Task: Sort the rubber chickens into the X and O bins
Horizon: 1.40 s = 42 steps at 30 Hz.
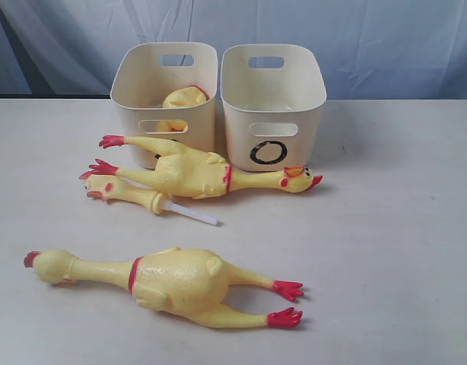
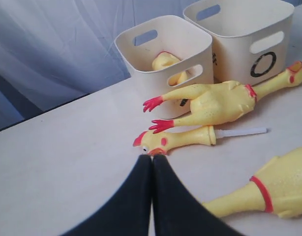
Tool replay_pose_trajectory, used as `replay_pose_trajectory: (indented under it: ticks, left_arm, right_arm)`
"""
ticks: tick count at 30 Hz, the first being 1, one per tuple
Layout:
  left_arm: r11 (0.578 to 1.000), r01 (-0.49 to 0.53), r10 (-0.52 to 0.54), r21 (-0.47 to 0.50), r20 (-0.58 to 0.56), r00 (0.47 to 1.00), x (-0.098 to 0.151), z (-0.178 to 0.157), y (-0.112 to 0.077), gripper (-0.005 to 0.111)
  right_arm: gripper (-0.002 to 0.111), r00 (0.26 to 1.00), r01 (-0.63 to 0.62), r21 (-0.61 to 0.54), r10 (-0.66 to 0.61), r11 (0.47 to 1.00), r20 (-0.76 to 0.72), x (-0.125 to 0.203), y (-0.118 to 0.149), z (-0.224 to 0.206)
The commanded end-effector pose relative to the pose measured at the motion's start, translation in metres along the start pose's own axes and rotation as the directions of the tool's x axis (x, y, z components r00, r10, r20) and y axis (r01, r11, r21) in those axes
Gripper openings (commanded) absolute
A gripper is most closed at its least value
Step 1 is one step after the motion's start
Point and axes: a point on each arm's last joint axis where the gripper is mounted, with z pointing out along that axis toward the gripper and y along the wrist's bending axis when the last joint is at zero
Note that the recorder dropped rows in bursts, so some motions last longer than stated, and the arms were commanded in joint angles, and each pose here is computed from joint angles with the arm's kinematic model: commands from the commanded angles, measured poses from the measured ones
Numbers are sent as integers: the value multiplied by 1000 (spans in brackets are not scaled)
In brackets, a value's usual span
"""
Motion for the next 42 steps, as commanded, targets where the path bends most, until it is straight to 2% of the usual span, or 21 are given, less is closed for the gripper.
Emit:
replay_pose_trajectory:
  ticks: [1, 6, 10, 14, 23, 28, 32, 37, 42]
  left_arm:
    - [996, 31, -29, -81, 16, 999, 6, -12, 5, 0]
    - [995, 35, -33, -95, 24, 999, 12, -18, 5, 0]
    - [995, 36, -34, -95, 27, 999, 21, -17, 2, 0]
    - [994, 45, -42, -96, 36, 998, 28, -15, 1, 0]
    - [993, 49, -44, -104, 46, 998, 28, -16, 1, 0]
    - [993, 50, -44, -105, 55, 998, 27, -16, 1, 0]
    - [993, 52, -46, -105, 55, 997, 27, -16, 1, 0]
    - [993, 52, -46, -105, 55, 997, 27, -16, 1, 0]
    - [993, 54, -49, -105, 56, 997, 27, -16, 1, 0]
  right_arm:
    - [2, 991, 28, -249, -59, 968, -118, -24, 10, 31]
    - [2, 980, 57, -391, -127, 919, -155, -37, 13, 53]
    - [2, 974, 50, -441, -141, 896, -177, -48, 15, 72]
    - [-1, 955, 113, -484, -229, 868, -187, -57, 23, 88]
    - [-1, 859, 269, -475, -432, 838, -275, -64, 46, 128]
    - [-1, 778, 342, -487, -533, 803, -332, -58, 67, 151]
    - [-1, 734, 348, -464, -545, 814, -406, -53, 87, 172]
    - [-1, 672, 397, -515, -623, 760, -401, -44, 118, 198]
    - [-1, 661, 401, -571, -658, 716, -360, -40, 155, 224]
